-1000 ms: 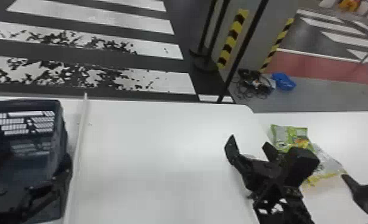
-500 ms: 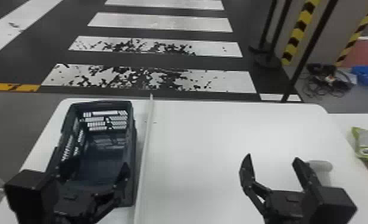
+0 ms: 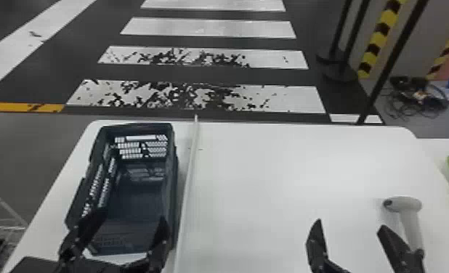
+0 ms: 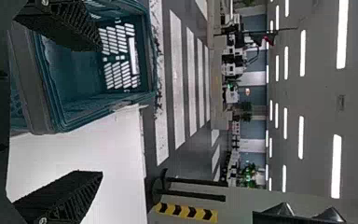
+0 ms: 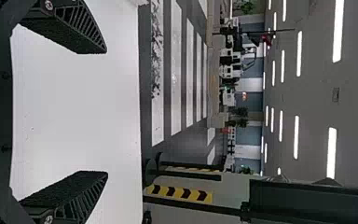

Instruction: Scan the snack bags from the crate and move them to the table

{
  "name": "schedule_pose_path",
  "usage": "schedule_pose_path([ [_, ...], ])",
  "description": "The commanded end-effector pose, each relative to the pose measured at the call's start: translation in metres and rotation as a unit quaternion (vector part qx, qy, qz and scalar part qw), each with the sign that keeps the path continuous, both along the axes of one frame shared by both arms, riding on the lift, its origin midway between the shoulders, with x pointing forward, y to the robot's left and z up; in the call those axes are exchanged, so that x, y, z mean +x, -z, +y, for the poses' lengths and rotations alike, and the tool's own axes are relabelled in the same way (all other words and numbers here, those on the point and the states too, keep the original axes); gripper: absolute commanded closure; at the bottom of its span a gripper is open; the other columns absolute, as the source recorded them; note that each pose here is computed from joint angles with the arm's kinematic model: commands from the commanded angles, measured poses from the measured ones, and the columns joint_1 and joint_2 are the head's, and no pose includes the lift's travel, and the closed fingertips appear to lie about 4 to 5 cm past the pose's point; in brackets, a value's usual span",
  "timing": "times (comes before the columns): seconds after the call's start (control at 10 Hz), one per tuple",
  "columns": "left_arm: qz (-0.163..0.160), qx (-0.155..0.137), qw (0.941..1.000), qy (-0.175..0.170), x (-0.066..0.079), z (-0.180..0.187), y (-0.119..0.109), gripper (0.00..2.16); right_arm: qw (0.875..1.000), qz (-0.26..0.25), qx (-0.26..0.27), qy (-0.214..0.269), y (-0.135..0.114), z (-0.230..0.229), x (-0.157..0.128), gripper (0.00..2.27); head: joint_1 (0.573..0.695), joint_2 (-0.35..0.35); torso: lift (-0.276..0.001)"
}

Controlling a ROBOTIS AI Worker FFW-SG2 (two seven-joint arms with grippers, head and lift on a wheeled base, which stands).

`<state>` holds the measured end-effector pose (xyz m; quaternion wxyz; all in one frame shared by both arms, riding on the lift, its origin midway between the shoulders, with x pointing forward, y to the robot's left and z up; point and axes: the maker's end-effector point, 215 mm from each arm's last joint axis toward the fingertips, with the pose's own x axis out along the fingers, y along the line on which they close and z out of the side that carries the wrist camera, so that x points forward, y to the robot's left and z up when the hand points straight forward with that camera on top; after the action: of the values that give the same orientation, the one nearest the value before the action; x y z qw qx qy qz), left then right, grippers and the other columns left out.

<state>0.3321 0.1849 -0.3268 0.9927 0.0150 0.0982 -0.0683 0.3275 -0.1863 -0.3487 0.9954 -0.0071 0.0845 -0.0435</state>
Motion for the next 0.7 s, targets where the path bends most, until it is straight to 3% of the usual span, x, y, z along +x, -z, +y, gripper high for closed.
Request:
schedule_pose_path([
  [0.0, -0.043, -0.022, 0.9988, 0.002, -0.01, -0.003, -0.017, 0.05, 1.0, -0.019, -0.017, -0.005, -0.01, 0.009, -0.018, 0.07, 0.695, 0.001, -0.095],
  [0.1, -0.056, -0.032, 0.9979, 0.005, -0.016, -0.008, -0.023, 0.05, 1.0, -0.018, -0.018, -0.008, -0.008, 0.016, -0.025, 0.06, 0.695, -0.005, -0.095],
  [0.6, -0.023, -0.029, 0.9993, 0.011, -0.034, -0.016, 0.0, 0.05, 0.999, 0.011, -0.023, -0.028, 0.018, 0.015, -0.053, 0.06, 0.695, 0.007, -0.095],
])
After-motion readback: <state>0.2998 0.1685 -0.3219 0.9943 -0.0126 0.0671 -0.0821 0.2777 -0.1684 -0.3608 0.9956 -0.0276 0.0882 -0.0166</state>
